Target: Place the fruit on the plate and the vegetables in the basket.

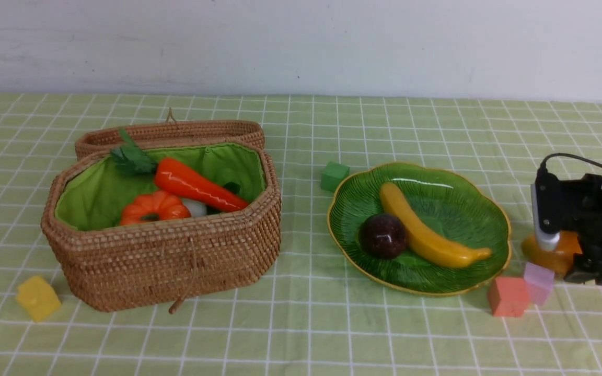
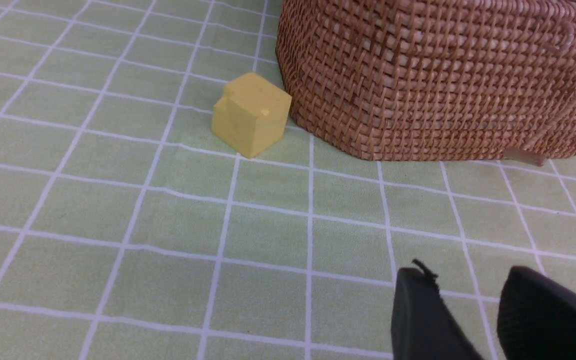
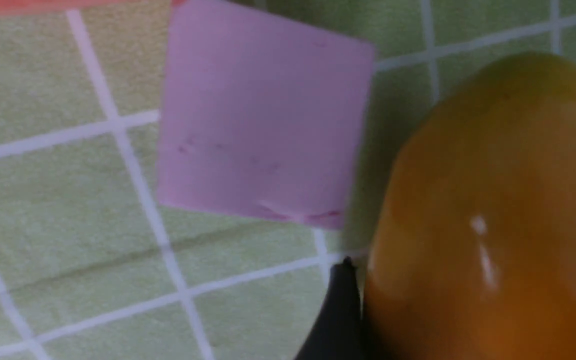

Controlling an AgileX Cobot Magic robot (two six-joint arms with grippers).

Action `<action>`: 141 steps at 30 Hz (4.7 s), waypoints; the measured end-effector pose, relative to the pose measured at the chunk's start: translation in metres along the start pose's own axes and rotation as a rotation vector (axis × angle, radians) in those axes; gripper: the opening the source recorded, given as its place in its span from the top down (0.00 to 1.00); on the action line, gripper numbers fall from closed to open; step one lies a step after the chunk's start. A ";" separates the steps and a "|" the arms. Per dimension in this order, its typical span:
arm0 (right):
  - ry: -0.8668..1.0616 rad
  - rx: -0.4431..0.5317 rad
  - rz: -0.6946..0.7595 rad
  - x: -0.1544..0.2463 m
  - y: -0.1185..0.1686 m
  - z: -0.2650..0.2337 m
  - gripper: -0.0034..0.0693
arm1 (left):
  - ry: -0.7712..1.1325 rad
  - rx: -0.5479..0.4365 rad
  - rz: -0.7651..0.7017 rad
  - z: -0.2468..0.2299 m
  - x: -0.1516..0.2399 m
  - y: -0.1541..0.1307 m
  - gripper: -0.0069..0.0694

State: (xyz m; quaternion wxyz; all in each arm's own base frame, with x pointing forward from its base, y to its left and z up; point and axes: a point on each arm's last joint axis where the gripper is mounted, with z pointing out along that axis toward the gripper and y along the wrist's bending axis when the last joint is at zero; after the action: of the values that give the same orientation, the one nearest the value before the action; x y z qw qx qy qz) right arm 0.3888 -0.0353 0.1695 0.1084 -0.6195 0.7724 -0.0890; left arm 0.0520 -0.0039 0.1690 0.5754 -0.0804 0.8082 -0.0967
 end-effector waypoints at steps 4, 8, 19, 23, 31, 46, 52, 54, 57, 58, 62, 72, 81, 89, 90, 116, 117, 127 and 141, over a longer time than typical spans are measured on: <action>0.014 -0.048 0.007 0.001 0.004 0.001 0.19 | 0.000 0.000 0.000 0.000 0.000 0.000 0.60; 0.019 -0.050 0.020 0.002 0.005 -0.001 0.19 | 0.000 0.000 0.001 0.000 0.000 0.000 0.60; 0.013 -0.001 0.162 0.001 0.005 -0.025 0.19 | 0.000 0.000 0.001 0.000 0.000 0.000 0.60; 0.003 0.043 0.204 0.001 0.003 -0.039 0.19 | 0.000 0.000 0.000 0.000 0.000 0.000 0.60; -0.047 0.195 0.374 -0.001 -0.002 -0.075 0.19 | 0.000 0.000 0.000 0.000 0.000 0.000 0.60; -0.342 0.264 0.391 -0.075 0.018 -0.142 0.19 | 0.000 0.000 0.000 0.000 0.000 0.000 0.60; -0.464 0.165 0.337 -0.126 0.033 -0.129 0.19 | 0.000 0.000 0.000 0.000 0.000 0.000 0.60; -0.457 0.155 0.327 -0.134 0.031 -0.113 0.19 | 0.000 0.000 0.000 0.000 0.000 0.000 0.60; -0.431 0.196 0.343 -0.132 0.019 -0.088 0.19 | 0.000 0.000 0.000 0.000 0.000 0.000 0.60; -0.429 0.219 0.358 -0.130 0.014 -0.080 0.19 | 0.000 0.000 0.000 0.000 0.000 0.000 0.60; -0.423 0.294 0.403 -0.125 -0.001 -0.052 0.19 | 0.000 0.000 0.000 0.000 0.000 0.000 0.60; -0.417 0.256 0.467 -0.126 -0.001 -0.028 0.19 | 0.000 0.000 0.000 0.000 0.000 0.000 0.60; -0.485 0.235 0.629 -0.127 -0.001 -0.055 0.03 | 0.000 0.000 0.000 0.000 0.000 0.000 0.60; -0.503 0.195 0.535 -0.116 0.027 -0.141 0.33 | 0.000 0.000 0.000 0.000 0.000 0.000 0.60; -0.507 0.202 0.528 -0.111 0.035 -0.163 0.41 | 0.000 0.000 0.000 0.000 0.000 0.000 0.60; -0.554 0.150 0.835 -0.038 0.184 -0.331 0.97 | 0.000 0.000 0.000 0.000 0.000 0.000 0.60; -0.553 0.152 0.833 -0.038 0.184 -0.331 0.97 | 0.000 0.000 0.000 0.000 0.000 0.000 0.60; -0.640 0.627 0.951 0.011 0.227 -0.343 0.97 | 0.000 0.000 0.000 0.000 0.000 0.000 0.60; -0.852 0.651 1.400 0.038 0.319 -0.112 0.95 | 0.000 0.000 0.000 0.000 0.000 0.000 0.60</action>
State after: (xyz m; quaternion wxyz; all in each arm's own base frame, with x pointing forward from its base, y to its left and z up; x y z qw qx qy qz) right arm 0.0502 -0.0031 0.1880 0.5878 0.0768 0.8051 0.0208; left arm 0.0520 -0.0039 0.1690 0.5754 -0.0804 0.8082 -0.0967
